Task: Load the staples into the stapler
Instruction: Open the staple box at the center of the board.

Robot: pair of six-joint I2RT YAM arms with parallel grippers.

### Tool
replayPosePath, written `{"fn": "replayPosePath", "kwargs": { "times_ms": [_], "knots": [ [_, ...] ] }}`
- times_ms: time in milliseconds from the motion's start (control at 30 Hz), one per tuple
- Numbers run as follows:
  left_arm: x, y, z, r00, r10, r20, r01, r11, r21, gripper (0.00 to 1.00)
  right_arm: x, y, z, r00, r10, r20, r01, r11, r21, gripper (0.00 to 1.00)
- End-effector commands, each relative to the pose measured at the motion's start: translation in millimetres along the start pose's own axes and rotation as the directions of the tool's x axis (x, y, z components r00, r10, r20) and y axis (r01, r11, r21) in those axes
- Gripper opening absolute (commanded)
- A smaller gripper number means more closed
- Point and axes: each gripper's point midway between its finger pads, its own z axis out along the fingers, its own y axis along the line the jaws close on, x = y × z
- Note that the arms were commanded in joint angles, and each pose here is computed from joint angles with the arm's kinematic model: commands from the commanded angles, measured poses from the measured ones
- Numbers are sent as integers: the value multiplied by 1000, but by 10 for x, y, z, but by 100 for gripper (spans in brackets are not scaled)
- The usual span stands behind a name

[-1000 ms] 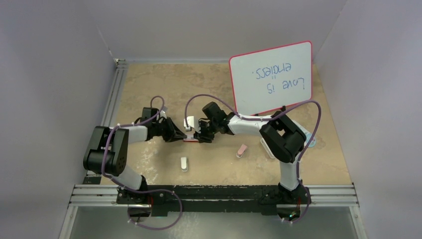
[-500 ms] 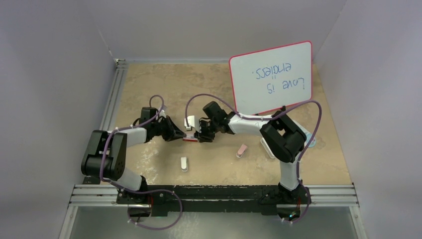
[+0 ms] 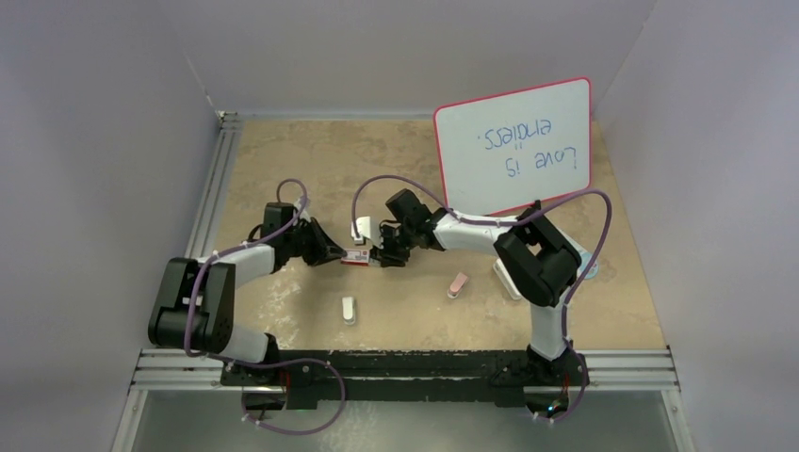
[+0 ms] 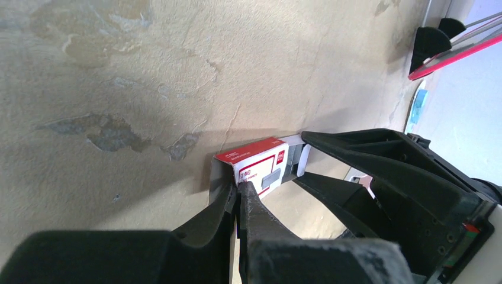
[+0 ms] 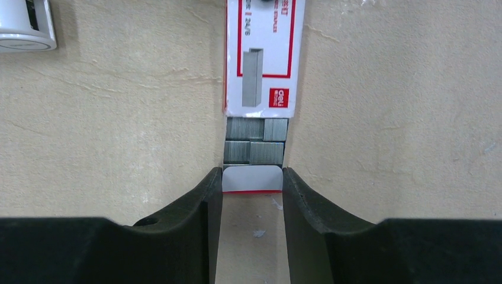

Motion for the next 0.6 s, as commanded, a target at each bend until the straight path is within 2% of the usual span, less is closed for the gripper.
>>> {"fn": "replayPosePath", "kwargs": {
  "times_ms": [0,200,333,467,567],
  "knots": [
    [-164,-22,-93,993,76,96,-74,997,-24,0,333,46,-115,991,15,-136,-17,1000,-10,35],
    [-147,33,-87,993,73,93,-69,997,-44,0,438,18,-135,983,29,-182,-28,1000,9,35],
    [-190,137,-101,992,57,114,-44,993,-111,2,464,-16,-160,980,37,-198,-32,999,29,37],
    [-209,167,-150,991,35,127,-16,988,-151,6,453,18,-163,980,52,-190,-52,999,5,48],
    [-238,174,-191,989,30,146,-5,985,-171,15,414,12,-160,981,74,-179,-74,997,5,53]
  ]
}}
